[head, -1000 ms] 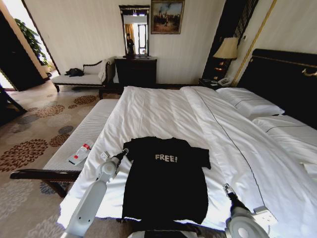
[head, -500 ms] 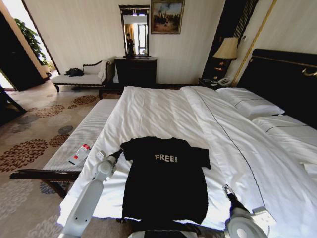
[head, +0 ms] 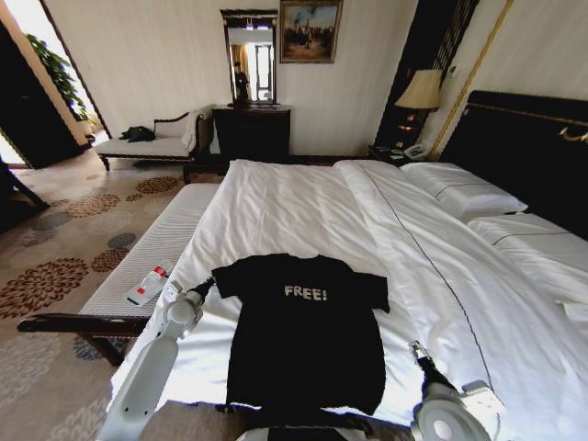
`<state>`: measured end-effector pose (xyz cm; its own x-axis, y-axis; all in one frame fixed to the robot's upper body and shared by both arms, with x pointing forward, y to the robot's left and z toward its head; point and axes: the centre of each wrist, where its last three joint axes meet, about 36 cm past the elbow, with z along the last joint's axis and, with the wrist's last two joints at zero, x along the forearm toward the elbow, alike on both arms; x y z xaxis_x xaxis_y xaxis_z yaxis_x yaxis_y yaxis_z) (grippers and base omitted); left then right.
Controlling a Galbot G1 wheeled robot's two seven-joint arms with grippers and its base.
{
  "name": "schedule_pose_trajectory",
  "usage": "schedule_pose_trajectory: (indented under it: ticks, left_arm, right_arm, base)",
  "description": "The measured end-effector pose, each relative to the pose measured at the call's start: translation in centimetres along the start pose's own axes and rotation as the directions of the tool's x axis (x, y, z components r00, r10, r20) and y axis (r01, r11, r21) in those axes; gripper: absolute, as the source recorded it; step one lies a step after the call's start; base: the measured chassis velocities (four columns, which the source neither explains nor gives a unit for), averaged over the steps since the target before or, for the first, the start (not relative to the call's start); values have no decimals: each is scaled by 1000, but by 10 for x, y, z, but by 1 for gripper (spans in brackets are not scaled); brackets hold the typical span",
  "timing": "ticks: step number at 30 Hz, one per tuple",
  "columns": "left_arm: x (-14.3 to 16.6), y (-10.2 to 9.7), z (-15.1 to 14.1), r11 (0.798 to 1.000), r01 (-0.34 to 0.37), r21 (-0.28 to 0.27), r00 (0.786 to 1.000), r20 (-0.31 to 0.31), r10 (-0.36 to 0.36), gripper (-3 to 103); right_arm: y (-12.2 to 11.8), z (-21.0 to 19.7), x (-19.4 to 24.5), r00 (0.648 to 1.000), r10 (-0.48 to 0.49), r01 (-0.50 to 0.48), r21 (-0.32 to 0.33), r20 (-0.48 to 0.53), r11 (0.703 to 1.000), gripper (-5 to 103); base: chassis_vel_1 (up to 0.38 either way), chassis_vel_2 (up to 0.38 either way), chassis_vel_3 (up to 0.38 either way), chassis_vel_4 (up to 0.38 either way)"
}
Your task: Fold the clothes on the bed.
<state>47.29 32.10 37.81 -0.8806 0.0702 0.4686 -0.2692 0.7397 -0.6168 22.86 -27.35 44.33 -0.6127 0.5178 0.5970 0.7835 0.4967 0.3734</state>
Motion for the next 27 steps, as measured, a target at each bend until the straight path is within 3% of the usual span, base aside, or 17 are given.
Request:
schedule_pose_trajectory:
  ticks: [4, 7, 9, 10, 13, 20, 21, 23, 27]
  left_arm:
    - [1, 7, 5, 1000, 30, -7, 1000, -4, -30, -3]
    - [8, 16, 3, 998, 56, -4, 998, 14, -56, 12]
    - [11, 18, 2, 998, 60, -3, 998, 21, -60, 12]
    - [12, 19, 1, 998, 61, -3, 998, 25, -61, 17]
    - [40, 32, -21, 996, 85, 16, 993, 85, -86, 33]
    - [80, 54, -38, 989, 144, 23, 974, 171, -146, 54]
    - [80, 54, -38, 989, 144, 23, 974, 171, -146, 54]
    - [88, 45, -44, 993, 115, 39, 970, 212, -121, 71]
    - [100, 25, -52, 997, 27, 71, 968, 245, -44, 76]
  right_arm:
    - [3, -1, -14, 999, -40, 40, -41, 9, 998, 100]
    - [9, -9, -27, 996, -87, 89, -67, 33, 994, 100]
    - [10, -12, -30, 994, -98, 100, -67, 40, 993, 100]
    - [10, -13, -31, 994, -102, 105, -67, 43, 992, 100]
    - [12, -27, -56, 987, -137, 142, -54, 88, 988, 100]
    - [21, -44, -95, 981, -160, 169, -76, 106, 983, 100]
    - [21, -44, -95, 981, -160, 169, -76, 106, 983, 100]
    - [20, -51, -104, 980, -180, 191, -126, 90, 974, 100]
    - [19, -55, -113, 973, -220, 229, -171, 70, 958, 100]
  base:
    - [0, 0, 0, 0]
    - [0, 0, 0, 0]
    - [0, 0, 0, 0]
    - [0, 0, 0, 0]
    - [0, 0, 0, 0]
    - [0, 0, 0, 0]
    - [0, 0, 0, 0]
    - [0, 0, 0, 0]
    - [0, 0, 0, 0]
